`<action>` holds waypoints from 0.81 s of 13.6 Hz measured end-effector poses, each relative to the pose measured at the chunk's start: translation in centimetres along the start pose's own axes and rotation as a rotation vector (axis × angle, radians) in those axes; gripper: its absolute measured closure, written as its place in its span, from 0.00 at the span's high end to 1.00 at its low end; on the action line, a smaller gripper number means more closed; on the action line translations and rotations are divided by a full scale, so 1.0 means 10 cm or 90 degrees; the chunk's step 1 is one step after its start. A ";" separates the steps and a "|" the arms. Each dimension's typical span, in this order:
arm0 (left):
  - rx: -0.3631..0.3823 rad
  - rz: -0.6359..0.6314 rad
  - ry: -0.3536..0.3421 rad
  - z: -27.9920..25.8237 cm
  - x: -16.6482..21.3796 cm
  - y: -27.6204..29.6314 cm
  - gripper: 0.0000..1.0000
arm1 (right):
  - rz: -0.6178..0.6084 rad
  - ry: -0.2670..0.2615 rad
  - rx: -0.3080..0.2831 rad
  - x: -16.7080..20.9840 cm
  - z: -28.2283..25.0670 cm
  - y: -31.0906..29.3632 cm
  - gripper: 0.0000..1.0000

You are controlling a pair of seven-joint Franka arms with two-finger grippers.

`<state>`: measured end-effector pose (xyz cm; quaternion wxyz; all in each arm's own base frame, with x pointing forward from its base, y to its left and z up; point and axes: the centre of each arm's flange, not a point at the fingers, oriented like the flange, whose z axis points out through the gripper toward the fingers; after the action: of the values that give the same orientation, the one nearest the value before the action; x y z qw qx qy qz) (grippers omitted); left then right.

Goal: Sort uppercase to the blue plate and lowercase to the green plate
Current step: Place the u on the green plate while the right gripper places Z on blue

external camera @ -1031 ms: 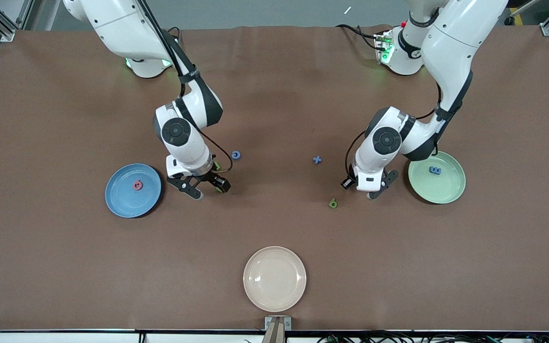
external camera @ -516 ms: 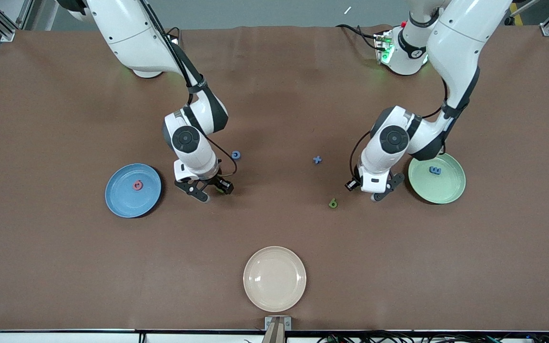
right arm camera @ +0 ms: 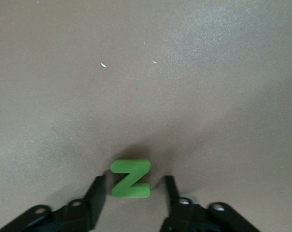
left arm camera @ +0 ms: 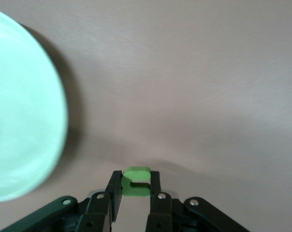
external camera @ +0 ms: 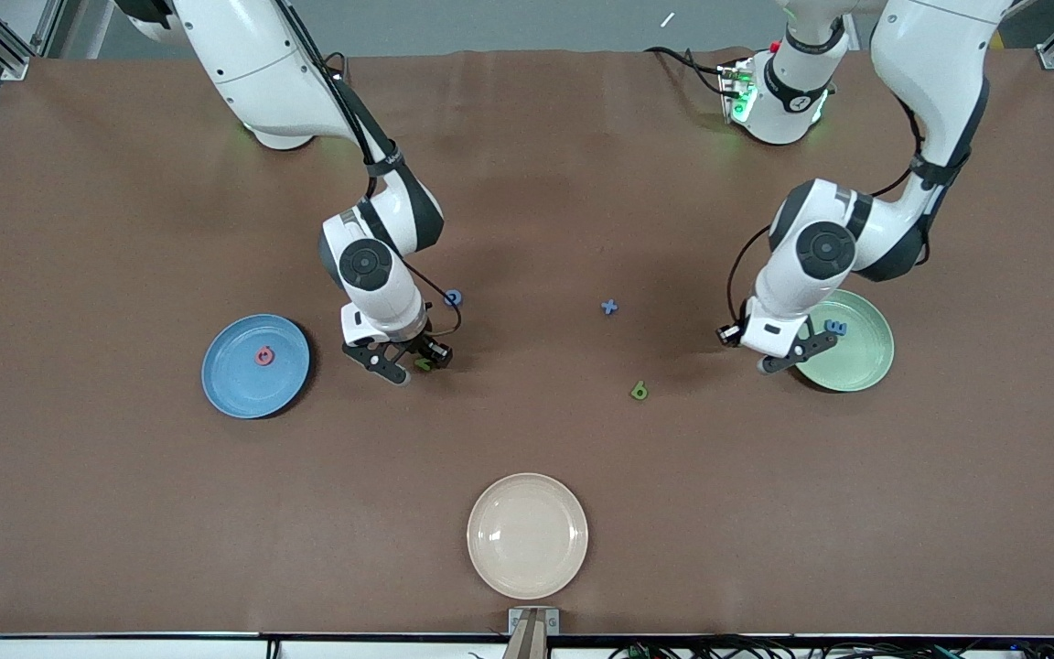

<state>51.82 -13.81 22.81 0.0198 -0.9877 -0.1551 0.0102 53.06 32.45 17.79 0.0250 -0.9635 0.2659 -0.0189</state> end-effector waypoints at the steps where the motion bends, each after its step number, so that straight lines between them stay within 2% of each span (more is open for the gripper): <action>1: 0.004 0.029 -0.003 0.01 0.04 -0.20 0.27 | 0.000 0.000 0.000 0.00 0.00 0.00 0.51; 3: 0.008 0.073 -0.011 0.04 0.19 -0.62 0.27 | 0.002 -0.001 -0.004 0.02 -0.02 0.01 0.34; 6: 0.006 0.118 -0.020 0.11 0.36 -1.13 0.27 | 0.004 -0.004 -0.011 0.04 -0.02 0.02 0.35; 8: -0.004 0.140 -0.012 0.17 0.43 -1.27 0.27 | 0.007 -0.023 -0.051 0.13 -0.09 0.07 0.35; 11: -0.019 0.173 -0.005 0.32 0.51 -1.44 0.27 | -0.025 -0.069 -0.102 0.46 -0.58 0.28 0.35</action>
<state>52.22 1.54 20.17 0.0031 -0.9997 -0.0202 0.0144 55.24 27.48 23.53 -0.0382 -0.9670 0.2460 0.0543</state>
